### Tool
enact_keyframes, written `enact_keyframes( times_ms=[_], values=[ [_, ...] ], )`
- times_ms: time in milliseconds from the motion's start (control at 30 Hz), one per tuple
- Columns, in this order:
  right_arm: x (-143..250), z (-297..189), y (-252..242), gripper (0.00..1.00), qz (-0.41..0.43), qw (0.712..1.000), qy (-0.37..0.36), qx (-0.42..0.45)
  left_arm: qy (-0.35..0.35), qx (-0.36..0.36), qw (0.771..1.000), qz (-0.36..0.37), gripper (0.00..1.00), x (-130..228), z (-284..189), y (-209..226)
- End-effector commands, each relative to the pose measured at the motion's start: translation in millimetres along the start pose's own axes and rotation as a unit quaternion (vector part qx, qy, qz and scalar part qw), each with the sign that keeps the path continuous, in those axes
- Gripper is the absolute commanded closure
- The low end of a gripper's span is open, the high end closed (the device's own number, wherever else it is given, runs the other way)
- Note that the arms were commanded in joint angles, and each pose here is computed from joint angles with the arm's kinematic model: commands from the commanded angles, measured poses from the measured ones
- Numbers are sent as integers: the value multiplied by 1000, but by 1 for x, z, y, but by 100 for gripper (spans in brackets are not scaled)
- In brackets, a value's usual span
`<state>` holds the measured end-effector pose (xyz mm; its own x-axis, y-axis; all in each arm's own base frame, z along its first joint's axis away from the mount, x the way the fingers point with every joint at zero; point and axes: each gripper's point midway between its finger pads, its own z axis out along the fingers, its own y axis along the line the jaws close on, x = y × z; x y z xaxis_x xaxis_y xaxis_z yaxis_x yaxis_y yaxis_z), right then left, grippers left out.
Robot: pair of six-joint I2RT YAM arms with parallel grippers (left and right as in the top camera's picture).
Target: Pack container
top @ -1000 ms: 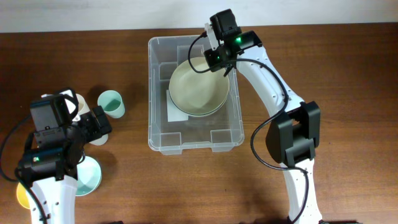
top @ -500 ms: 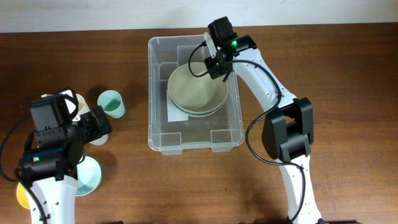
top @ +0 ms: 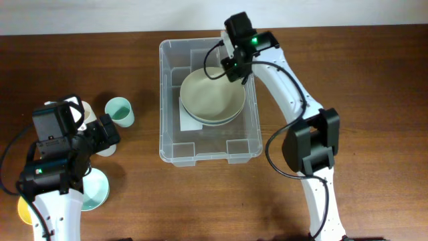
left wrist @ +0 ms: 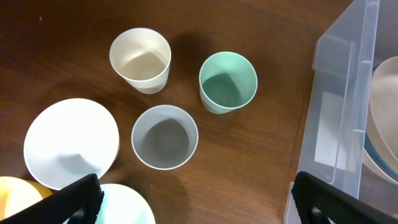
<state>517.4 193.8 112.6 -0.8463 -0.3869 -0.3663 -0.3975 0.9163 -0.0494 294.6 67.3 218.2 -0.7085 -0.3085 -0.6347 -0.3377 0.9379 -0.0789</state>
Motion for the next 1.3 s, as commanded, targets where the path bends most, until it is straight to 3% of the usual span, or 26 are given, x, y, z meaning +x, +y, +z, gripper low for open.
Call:
enact_keyframes(
  times_ms=[0, 267, 433, 767, 1033, 1267],
  values=[
    [-11, -80, 10, 96, -12, 999, -38, -25, -9, 6, 1000, -6, 0, -6, -5, -1],
    [84, -98, 64, 96, -37, 979, 152, -127, -9, 5, 1000, -6, 1, -6, -5, -1],
    [101, -99, 106, 96, -62, 965, 184, -174, -9, 5, 1000, -6, 1, -6, -5, -1],
    [146, -61, 144, 96, -94, 946, 256, -177, -9, 5, 1000, -6, 1, -6, -5, -1],
    [161, -28, 147, 96, -93, 943, 263, -181, -9, 5, 1000, -6, 1, -6, -5, -1],
    [119, -5, 154, 96, -105, 963, 165, -185, -9, 5, 1000, -6, 1, -6, -5, -1]
  ],
)
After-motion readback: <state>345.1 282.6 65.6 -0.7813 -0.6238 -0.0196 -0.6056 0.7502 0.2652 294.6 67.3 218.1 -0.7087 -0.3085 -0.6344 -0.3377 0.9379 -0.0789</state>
